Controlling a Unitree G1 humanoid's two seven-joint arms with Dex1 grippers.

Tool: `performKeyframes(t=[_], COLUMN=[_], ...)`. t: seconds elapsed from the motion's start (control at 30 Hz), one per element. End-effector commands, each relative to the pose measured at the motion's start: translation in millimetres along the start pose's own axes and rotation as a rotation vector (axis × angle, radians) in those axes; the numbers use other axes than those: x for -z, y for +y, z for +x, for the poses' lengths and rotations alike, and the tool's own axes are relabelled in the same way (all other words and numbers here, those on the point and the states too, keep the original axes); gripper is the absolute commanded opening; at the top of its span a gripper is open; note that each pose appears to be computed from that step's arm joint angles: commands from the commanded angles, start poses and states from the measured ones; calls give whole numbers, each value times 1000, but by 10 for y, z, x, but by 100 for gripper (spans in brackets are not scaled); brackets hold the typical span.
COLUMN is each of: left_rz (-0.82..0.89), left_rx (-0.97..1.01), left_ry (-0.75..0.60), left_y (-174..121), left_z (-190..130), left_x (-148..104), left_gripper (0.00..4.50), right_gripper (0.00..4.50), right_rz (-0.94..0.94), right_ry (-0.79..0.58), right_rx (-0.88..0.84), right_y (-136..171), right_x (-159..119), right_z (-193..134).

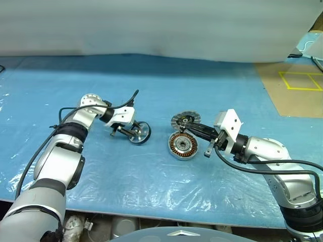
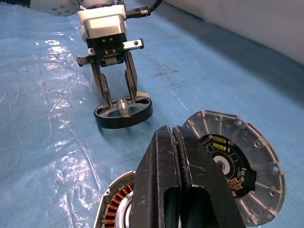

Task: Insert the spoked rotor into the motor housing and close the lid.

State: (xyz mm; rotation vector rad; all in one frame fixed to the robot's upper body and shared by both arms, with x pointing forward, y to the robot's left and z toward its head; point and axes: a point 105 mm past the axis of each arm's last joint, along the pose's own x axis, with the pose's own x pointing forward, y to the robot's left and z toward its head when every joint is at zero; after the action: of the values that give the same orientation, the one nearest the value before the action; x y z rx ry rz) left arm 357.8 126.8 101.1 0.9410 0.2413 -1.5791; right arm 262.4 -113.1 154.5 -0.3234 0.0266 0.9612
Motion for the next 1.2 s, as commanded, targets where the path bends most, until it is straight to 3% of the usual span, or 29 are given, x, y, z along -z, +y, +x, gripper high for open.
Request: performKeyframes(t=[0.03, 0.13, 0.23, 0.43, 0.77, 1.0, 1.2], left_rz=[-8, 26, -2, -76, -161, -133, -136], left_rx=[-6, -36, -94, -59, -4, 2, 25], left_ry=[-62, -163, -357, -523, -567, -597, -555], left_y=[-63, -78, -59, -165, -60, 25, 30], left_z=[43, -2, -63, -9, 416, 602, 718], left_x=[-19, -150, -396, -731, -936, -1077, -1037], left_gripper=[133, 133, 133, 133, 133, 133, 133], right_gripper=[0, 0, 0, 0, 0, 0, 0], right_rz=[-27, -2, 30, 61, 73, 89, 94], right_ry=[-15, -20, -19, 9, 78, 96, 103], right_rx=[1, 17, 31, -9, 22, 86, 122], right_y=[-5, -11, 3, 148, 179, 209, 215], right_x=[-37, -35, -13, 55, 161, 165, 181], right_z=[-35, -87, -154, -240, -387, -444, -461])
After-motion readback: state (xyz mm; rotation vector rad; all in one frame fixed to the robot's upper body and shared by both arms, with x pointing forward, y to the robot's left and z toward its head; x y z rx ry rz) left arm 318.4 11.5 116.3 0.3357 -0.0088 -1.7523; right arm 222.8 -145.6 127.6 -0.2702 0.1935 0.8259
